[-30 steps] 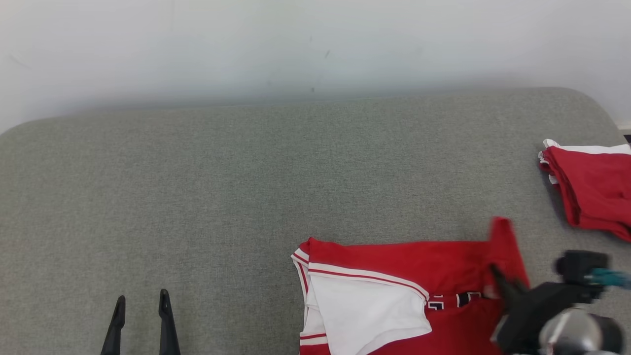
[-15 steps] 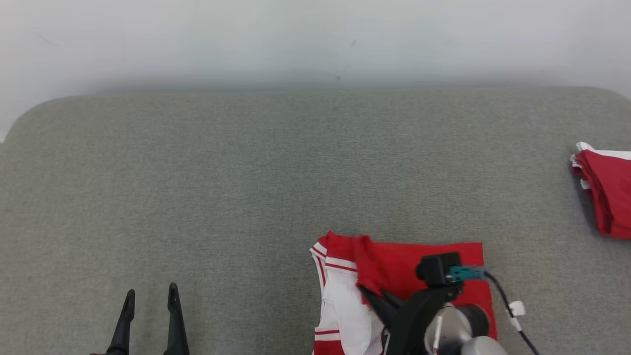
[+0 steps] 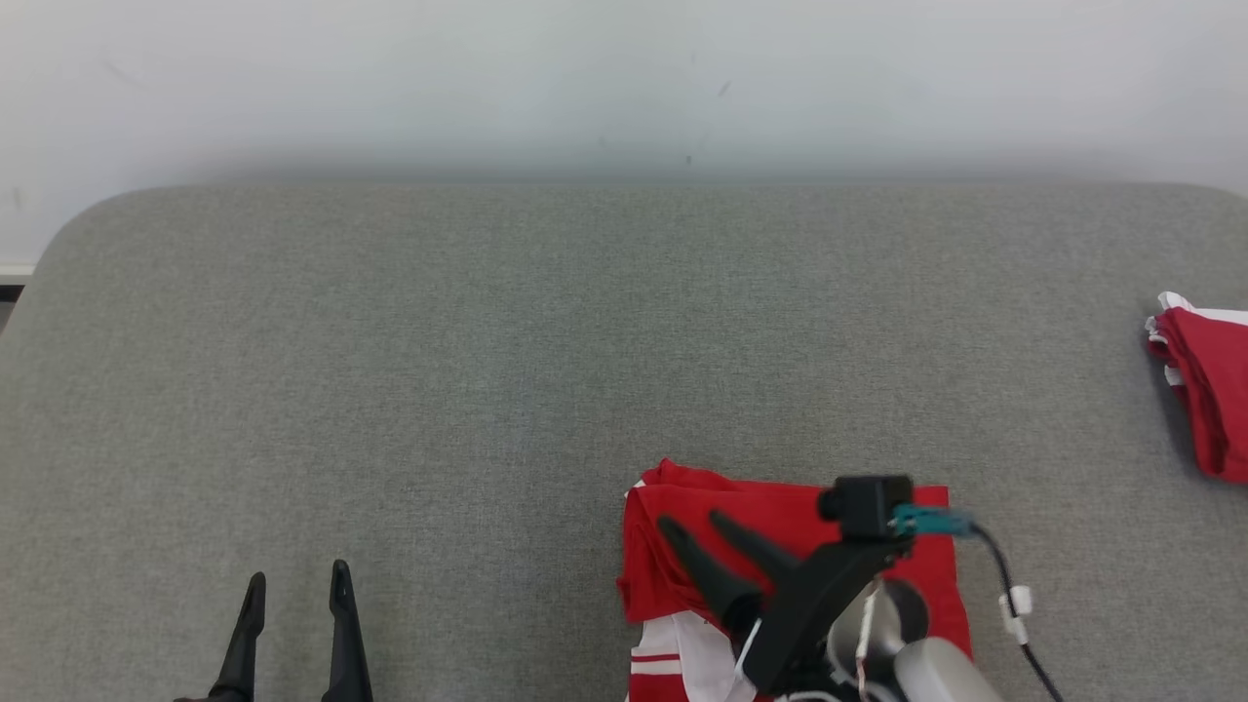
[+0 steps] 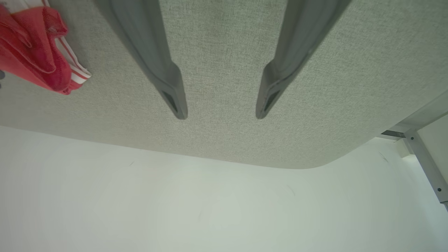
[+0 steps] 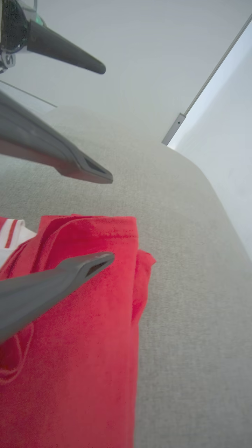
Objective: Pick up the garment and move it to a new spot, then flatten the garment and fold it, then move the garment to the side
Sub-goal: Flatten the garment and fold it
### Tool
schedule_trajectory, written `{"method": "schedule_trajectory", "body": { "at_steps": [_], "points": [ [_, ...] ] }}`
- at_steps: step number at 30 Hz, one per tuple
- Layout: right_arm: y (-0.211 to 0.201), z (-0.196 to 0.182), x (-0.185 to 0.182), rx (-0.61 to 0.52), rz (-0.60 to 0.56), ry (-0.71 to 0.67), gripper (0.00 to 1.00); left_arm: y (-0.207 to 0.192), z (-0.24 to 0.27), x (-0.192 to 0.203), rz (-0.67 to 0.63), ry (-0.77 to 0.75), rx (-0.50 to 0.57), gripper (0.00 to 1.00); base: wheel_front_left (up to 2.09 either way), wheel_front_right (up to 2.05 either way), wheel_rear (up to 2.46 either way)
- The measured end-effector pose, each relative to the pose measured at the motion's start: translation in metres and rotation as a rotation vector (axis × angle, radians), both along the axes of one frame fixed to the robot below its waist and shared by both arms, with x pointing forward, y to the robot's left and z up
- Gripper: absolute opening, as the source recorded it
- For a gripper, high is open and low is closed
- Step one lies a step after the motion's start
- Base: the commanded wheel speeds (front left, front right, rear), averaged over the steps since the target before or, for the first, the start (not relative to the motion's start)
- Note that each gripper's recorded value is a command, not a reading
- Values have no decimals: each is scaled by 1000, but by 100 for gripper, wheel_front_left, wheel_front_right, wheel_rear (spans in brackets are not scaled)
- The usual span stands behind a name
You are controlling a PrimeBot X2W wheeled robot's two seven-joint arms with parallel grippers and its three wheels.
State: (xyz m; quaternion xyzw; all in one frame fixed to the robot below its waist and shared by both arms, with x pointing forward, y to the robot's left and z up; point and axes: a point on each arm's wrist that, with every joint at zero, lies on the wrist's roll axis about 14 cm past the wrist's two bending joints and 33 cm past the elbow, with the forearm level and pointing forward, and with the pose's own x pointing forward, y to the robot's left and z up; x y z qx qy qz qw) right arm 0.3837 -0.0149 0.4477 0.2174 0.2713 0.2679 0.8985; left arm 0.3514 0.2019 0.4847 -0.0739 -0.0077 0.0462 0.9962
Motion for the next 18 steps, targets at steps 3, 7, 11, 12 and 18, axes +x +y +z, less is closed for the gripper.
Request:
{"method": "schedule_trajectory", "body": {
  "at_steps": [3,7,11,12,18],
  "points": [
    [-16,30,16,48,-77,-101,100,-1,1,1,-3,-2,-1,100,0,0,0],
    [-80,46,31,-56,-255,-200,100,-6,1,3,-18,-4,-1,100,0,0,0],
    [-142,31,21,-245,-385,-179,100,-12,0,5,-32,-2,-8,100,0,0,0],
    [-150,28,17,-285,-399,-174,100,-12,-1,6,-35,-1,-9,100,0,0,0],
    [-154,-12,-12,-470,-334,-107,51,-19,-4,9,-59,6,-14,100,0,0,0]
  ]
}}
